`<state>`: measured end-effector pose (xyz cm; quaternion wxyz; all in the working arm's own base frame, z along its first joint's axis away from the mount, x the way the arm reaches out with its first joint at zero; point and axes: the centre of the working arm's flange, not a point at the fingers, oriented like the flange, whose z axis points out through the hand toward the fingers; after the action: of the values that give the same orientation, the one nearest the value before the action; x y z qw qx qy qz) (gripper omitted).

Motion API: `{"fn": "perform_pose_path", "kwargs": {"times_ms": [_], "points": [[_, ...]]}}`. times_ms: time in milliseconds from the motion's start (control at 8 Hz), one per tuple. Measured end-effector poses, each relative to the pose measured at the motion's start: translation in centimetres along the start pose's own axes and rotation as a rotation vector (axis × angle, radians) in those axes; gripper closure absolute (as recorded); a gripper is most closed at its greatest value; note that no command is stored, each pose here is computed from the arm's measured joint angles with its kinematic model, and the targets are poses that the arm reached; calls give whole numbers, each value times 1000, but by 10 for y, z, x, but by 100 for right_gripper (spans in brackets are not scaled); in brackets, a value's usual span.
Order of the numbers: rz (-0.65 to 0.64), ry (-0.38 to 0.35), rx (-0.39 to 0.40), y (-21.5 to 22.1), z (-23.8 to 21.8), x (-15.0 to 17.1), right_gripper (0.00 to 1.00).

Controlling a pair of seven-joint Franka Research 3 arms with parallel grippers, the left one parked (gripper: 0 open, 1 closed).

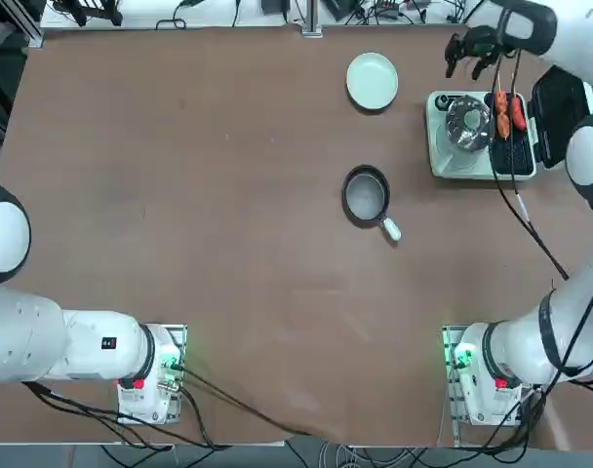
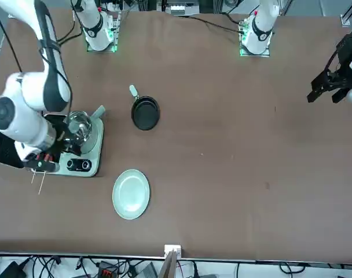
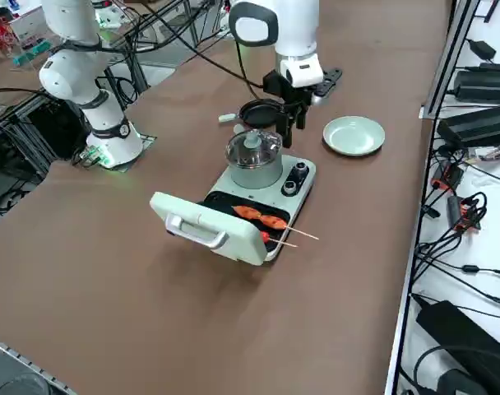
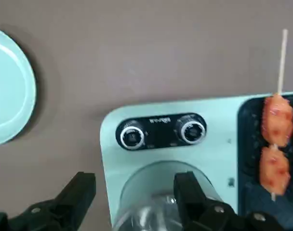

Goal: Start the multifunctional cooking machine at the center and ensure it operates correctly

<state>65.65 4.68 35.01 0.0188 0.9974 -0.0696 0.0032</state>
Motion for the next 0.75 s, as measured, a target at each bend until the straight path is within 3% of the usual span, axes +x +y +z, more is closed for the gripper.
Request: {"fn": "perform_pose_path", "kwargs": {"times_ms": [375,750], "points": [[26,10,-10,-1,48,10,6],[78,10,-12,-2,59,12,8]]}}
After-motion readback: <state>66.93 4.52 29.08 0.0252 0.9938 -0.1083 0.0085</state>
